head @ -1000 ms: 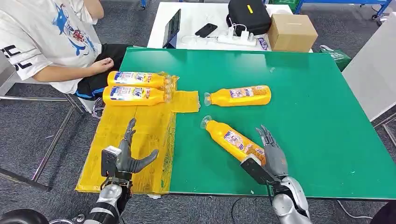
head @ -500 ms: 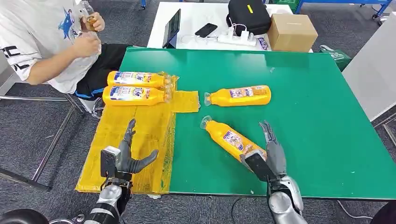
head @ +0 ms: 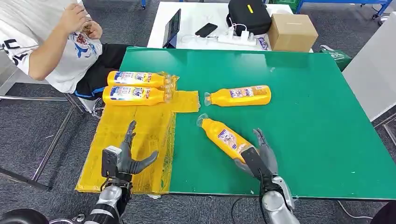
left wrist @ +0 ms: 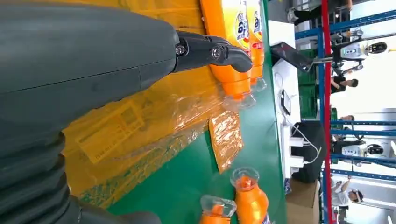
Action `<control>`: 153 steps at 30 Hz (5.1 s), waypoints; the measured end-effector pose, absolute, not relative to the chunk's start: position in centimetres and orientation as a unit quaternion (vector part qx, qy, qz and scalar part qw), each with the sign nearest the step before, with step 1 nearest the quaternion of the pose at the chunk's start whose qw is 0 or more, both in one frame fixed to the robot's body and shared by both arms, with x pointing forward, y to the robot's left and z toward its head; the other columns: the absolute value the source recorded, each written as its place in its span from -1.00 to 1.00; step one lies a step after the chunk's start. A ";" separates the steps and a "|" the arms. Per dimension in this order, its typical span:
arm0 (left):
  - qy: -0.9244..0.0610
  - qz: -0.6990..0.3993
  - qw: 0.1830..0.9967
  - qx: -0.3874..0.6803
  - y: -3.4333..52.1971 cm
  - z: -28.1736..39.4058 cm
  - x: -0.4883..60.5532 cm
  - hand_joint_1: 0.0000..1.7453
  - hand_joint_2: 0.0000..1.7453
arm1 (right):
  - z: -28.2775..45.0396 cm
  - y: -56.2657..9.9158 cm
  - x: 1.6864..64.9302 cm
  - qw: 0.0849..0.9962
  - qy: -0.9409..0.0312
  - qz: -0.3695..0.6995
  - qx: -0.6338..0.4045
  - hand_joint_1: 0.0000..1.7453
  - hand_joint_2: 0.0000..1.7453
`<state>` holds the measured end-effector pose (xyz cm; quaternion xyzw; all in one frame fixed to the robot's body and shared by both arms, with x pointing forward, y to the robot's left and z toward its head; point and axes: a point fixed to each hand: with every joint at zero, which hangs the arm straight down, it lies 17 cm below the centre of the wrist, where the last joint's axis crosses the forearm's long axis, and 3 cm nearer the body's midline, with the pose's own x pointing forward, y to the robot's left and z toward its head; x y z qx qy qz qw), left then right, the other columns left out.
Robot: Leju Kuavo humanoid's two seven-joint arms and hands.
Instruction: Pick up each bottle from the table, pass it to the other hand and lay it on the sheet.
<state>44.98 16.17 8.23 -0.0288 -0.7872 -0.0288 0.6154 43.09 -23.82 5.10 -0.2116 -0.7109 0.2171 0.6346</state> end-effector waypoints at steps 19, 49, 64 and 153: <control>-0.769 0.006 0.632 -0.099 15.4 7.5 44.4 -1.00 1.00 | 3.2 -23.6 43.2 0.666 -0.686 0.210 -0.206 -1.00 1.00; -0.763 0.010 0.639 -0.096 16.0 6.9 44.4 -1.00 1.00 | 0.8 -21.3 42.5 0.704 -0.650 0.226 -0.175 0.52 1.00; -0.761 0.013 0.642 -0.089 16.4 6.6 44.4 -1.00 1.00 | 1.1 -20.6 42.8 0.700 -0.649 0.238 -0.180 1.00 1.00; -0.678 0.113 0.565 -0.456 6.2 15.3 42.3 -1.00 1.00 | 16.5 -3.1 35.1 0.449 -0.876 0.174 0.031 1.00 1.00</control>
